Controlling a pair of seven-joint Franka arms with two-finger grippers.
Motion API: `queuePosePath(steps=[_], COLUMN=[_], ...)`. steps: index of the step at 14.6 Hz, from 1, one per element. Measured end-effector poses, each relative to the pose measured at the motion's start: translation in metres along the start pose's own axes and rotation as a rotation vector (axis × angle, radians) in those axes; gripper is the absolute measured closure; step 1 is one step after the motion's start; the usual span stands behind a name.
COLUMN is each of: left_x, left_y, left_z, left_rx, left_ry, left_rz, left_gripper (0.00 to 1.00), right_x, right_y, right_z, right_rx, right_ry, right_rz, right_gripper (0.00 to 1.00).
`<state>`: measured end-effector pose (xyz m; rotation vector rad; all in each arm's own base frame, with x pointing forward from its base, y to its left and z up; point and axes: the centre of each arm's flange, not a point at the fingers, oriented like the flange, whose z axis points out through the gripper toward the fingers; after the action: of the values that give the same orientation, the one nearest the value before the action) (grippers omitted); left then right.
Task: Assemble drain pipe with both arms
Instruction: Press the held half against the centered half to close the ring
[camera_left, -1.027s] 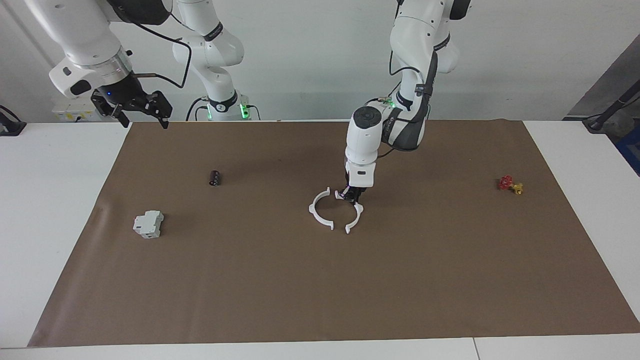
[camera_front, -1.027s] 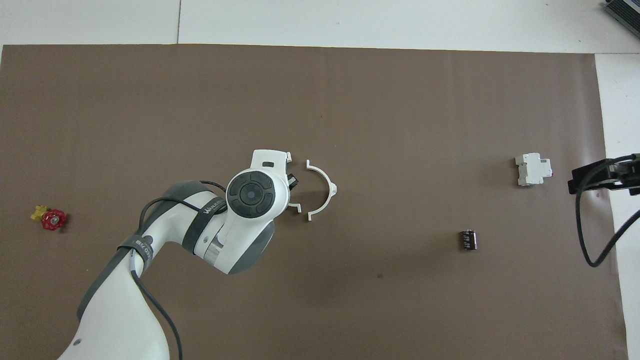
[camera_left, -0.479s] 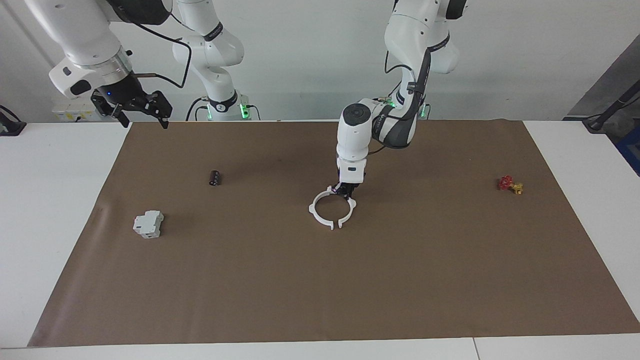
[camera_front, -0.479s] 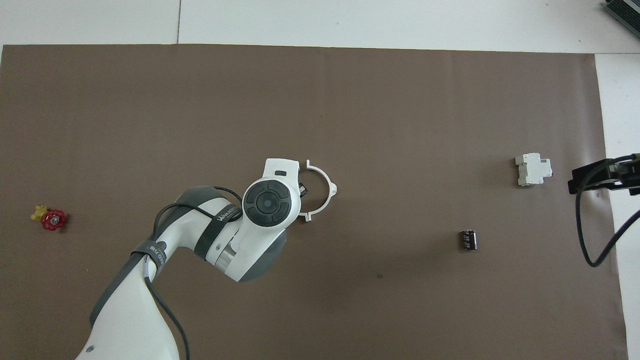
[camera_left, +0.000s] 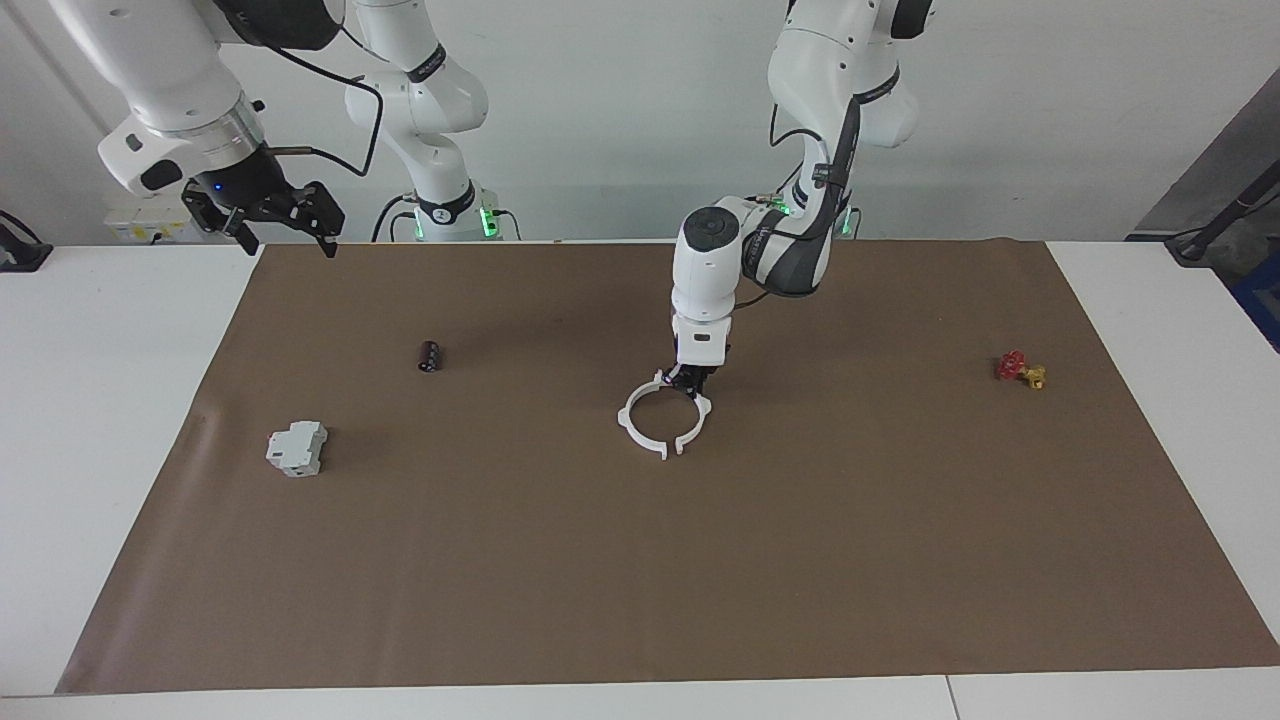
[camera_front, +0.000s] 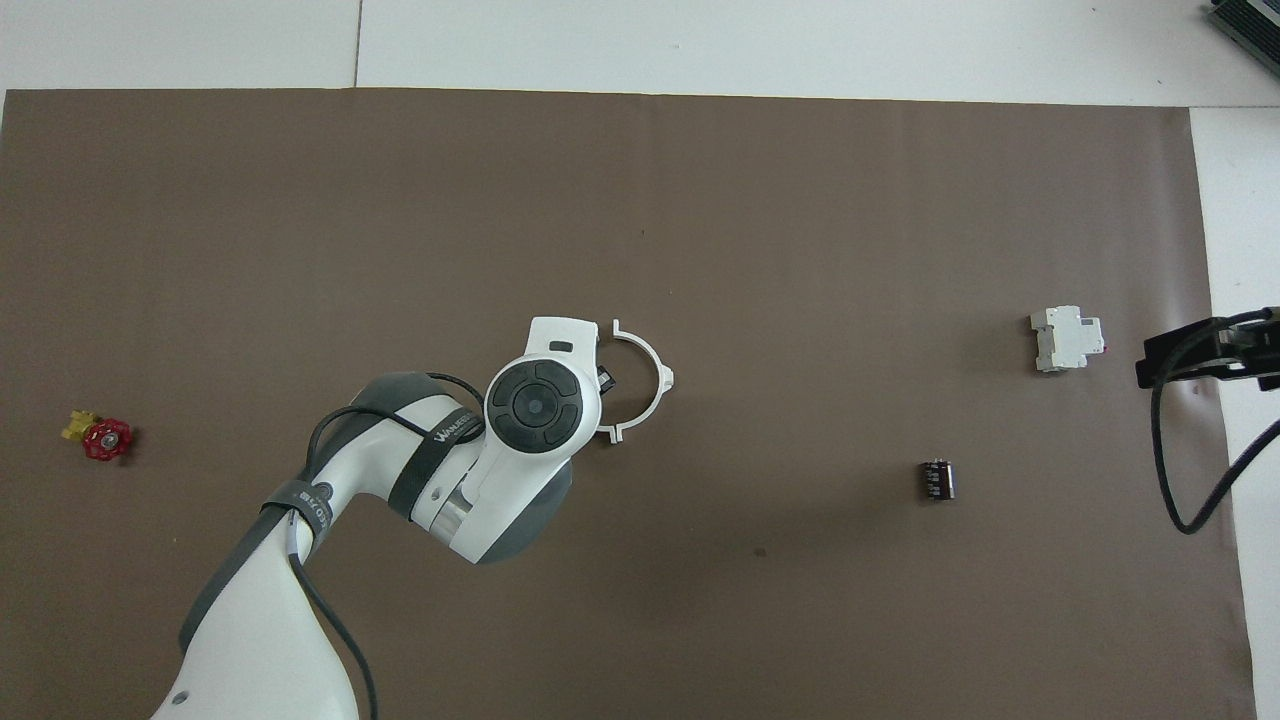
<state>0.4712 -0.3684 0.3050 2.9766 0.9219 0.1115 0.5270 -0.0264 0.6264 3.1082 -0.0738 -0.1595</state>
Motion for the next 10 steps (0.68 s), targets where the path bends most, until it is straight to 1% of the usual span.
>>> queuePosePath(steps=[3,10], left_x=[-0.0011,0.0011], left_y=[0.0006,0.0012], left_z=[-0.0003,-0.0012], left_rx=[-0.002,0.003], left_ry=[0.003,0.059], left_rz=[0.005,0.062], left_gripper=[0.93,0.93], right_x=[0.0000,0.0000], right_y=[0.0000,0.0000], right_z=[0.0000,0.0000], right_rx=[0.000,0.000], right_ry=[0.000,0.000], right_rz=[0.000,0.000], right_gripper=[0.00,0.00])
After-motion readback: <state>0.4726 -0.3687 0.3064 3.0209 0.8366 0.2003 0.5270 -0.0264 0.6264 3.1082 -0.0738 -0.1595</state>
